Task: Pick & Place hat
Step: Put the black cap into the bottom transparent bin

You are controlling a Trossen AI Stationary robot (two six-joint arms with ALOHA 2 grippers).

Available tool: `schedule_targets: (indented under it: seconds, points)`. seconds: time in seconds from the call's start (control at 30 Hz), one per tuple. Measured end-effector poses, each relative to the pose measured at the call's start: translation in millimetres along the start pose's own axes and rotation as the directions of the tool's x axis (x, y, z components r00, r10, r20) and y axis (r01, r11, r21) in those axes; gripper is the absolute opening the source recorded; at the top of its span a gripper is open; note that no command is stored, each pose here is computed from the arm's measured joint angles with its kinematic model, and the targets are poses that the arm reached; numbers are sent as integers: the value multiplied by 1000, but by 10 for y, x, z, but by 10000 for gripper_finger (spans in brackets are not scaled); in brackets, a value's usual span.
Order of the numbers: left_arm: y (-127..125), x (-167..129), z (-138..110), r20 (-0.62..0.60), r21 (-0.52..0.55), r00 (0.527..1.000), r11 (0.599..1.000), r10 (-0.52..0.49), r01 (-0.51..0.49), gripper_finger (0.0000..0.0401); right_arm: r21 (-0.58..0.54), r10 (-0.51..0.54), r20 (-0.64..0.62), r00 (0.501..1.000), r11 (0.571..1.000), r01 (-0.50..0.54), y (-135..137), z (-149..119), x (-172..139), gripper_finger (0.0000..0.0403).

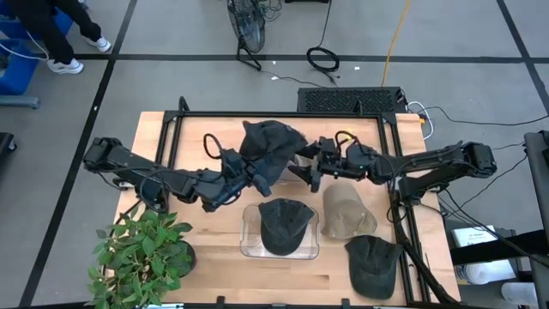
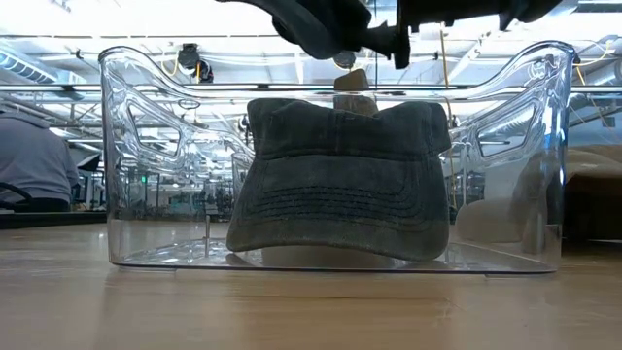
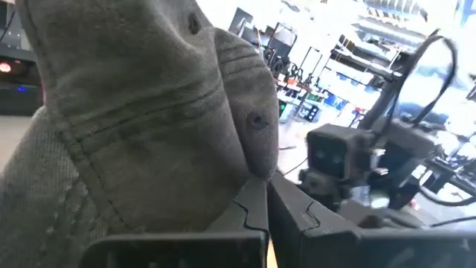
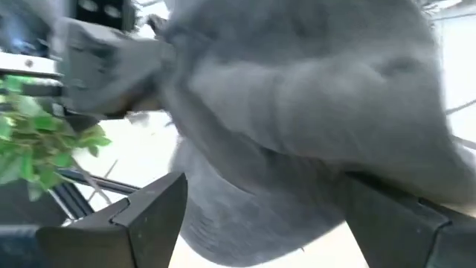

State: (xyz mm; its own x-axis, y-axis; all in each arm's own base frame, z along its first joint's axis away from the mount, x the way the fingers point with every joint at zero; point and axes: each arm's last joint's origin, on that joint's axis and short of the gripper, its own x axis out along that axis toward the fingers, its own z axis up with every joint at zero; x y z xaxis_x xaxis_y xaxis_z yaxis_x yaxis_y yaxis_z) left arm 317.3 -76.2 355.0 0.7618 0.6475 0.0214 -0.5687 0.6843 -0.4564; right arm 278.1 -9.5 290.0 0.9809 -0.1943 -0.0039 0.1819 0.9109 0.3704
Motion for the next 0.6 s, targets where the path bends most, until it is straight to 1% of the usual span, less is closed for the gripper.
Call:
schedule_targets:
  seconds: [0.1, 0.2, 0.33, 0.4, 0.47, 0.53, 0.6]
  points:
    - [0, 1, 15, 7, -6, 1000, 1000, -1, 1, 1, 4, -25, -16, 1000, 1000, 25, -49, -9, 10, 325]
    - [-11, 0, 33, 18, 10, 1000, 1000, -8, 8, 1, 54, -43, -34, 998, 998, 45, -88, -25, 20, 326]
    - [-18, -2, 50, 29, 32, 999, 999, -14, 13, 1, 66, -50, -19, 999, 996, 51, -118, 2, 24, 325]
    - [-17, 1, 51, 29, 47, 999, 999, -13, 11, 1, 68, -41, 13, 999, 997, 40, -118, 34, 27, 325]
    - [-13, 5, 50, 29, 50, 1000, 999, -11, 9, 1, 70, 17, 79, 997, 997, -22, -82, 108, 23, 326]
    - [-10, 6, 44, 25, 57, 1000, 998, -9, 7, 1, 24, 105, 142, 984, 994, -109, -33, 185, 10, 326]
    - [6, 20, 33, 17, 66, 1000, 998, 0, -1, 1, -19, 186, 170, 968, 982, -186, 6, 228, -3, 325]
